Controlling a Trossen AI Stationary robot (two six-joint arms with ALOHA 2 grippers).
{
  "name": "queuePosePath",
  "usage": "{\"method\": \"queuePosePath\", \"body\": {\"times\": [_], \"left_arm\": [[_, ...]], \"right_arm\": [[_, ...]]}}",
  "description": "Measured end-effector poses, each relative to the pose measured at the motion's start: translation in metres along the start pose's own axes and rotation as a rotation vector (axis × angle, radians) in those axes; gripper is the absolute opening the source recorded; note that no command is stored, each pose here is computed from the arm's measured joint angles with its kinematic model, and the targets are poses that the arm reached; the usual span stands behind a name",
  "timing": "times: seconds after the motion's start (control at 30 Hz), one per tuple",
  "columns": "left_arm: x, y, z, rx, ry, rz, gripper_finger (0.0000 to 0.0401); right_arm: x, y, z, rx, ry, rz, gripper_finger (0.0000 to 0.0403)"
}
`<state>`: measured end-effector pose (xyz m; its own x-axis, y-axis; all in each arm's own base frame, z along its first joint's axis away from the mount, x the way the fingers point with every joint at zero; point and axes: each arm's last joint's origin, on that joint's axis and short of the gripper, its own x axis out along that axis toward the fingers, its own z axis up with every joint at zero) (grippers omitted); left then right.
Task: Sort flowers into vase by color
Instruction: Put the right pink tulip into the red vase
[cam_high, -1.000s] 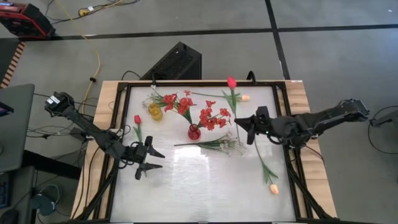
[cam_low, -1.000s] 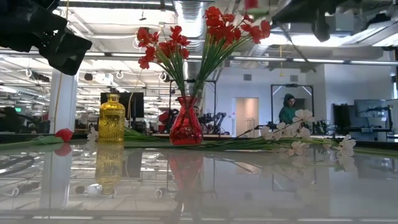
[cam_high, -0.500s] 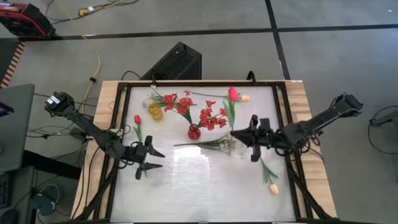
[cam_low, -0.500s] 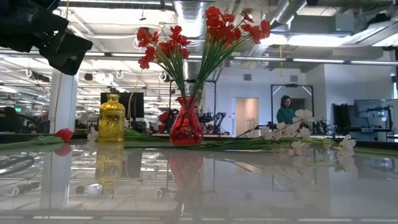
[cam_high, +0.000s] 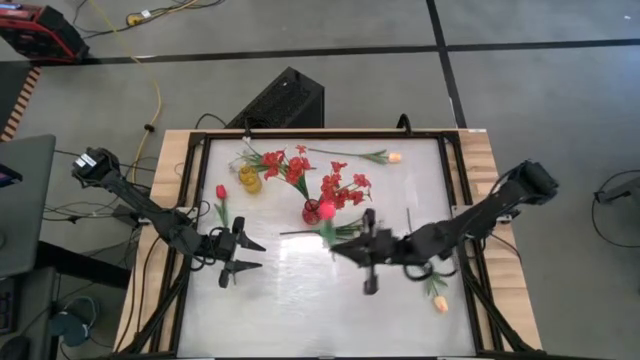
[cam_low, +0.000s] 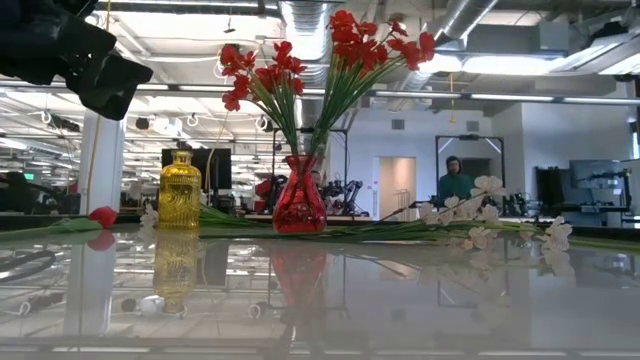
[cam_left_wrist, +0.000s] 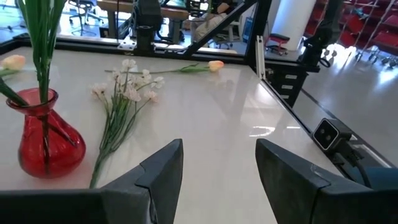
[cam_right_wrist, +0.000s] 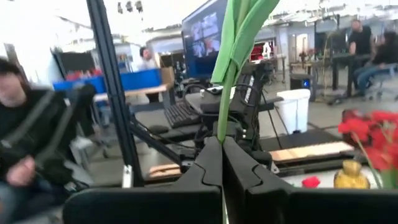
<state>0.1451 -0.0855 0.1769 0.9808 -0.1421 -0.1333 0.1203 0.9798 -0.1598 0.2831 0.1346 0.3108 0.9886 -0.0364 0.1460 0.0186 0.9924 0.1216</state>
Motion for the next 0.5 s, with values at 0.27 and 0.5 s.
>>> {"method": "queuePosePath", "body": {"times": [0.27,0.5], "left_arm": [[0.0,0.0,0.0,0.001,-0.004,0.016,0.019],[0.0,0.0,0.0,0.001,-0.002,0.015,0.019]], "right_arm": [[0.054,0.017,-0.031,-0.216,0.063,-0.028,0.002],[0.078,0.003,-0.056,-0.29,0.067,-0.17,0.002]]}}
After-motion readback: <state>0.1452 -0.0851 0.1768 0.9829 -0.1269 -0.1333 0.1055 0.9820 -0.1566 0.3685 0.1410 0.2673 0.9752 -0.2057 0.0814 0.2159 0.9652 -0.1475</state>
